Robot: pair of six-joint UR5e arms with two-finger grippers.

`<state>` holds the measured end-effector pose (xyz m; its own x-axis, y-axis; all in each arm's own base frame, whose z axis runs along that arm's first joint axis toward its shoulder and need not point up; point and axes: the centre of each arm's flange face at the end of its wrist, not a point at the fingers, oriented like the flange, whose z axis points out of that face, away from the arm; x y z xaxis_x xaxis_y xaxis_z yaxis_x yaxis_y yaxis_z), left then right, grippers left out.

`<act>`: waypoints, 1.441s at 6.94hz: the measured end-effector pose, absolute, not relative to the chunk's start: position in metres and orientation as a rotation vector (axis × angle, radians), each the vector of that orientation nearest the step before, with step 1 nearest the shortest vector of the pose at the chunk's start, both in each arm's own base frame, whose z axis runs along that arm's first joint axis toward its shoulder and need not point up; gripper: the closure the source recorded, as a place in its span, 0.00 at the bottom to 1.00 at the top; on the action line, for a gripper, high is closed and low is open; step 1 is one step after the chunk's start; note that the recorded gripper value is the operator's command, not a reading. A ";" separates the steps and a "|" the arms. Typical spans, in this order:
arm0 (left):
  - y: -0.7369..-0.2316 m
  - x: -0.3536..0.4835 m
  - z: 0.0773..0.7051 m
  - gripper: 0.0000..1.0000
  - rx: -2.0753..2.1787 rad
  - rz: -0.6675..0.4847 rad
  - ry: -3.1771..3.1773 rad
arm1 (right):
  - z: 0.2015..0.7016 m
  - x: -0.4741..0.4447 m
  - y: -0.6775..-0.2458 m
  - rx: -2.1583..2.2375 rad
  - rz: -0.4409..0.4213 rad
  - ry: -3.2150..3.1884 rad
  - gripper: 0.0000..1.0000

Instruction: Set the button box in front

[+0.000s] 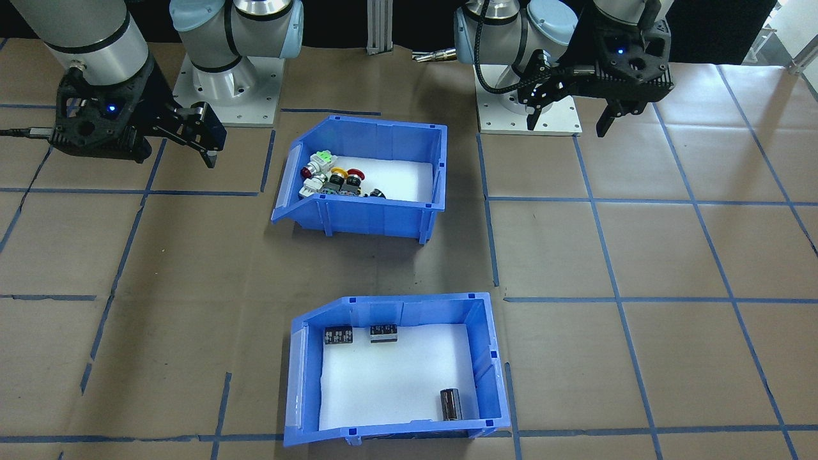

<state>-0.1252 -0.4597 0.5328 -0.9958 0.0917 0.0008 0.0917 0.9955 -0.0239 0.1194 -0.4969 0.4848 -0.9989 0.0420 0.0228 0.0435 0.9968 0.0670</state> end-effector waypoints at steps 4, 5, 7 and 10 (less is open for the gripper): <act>-0.463 -0.125 0.525 0.00 -0.127 0.019 -3.136 | 0.492 0.119 -0.539 0.247 -0.061 -3.135 0.00; -0.460 -0.125 0.523 0.00 -0.045 0.006 -3.138 | 0.491 0.119 -0.567 0.376 -0.044 -3.123 0.00; -0.433 -0.128 0.513 0.00 0.427 -0.024 -3.108 | 0.497 0.123 -0.622 0.788 0.015 -3.040 0.00; -0.358 -0.132 0.479 0.02 1.278 -0.077 -2.872 | 0.492 0.184 -0.653 1.437 0.065 -2.775 0.00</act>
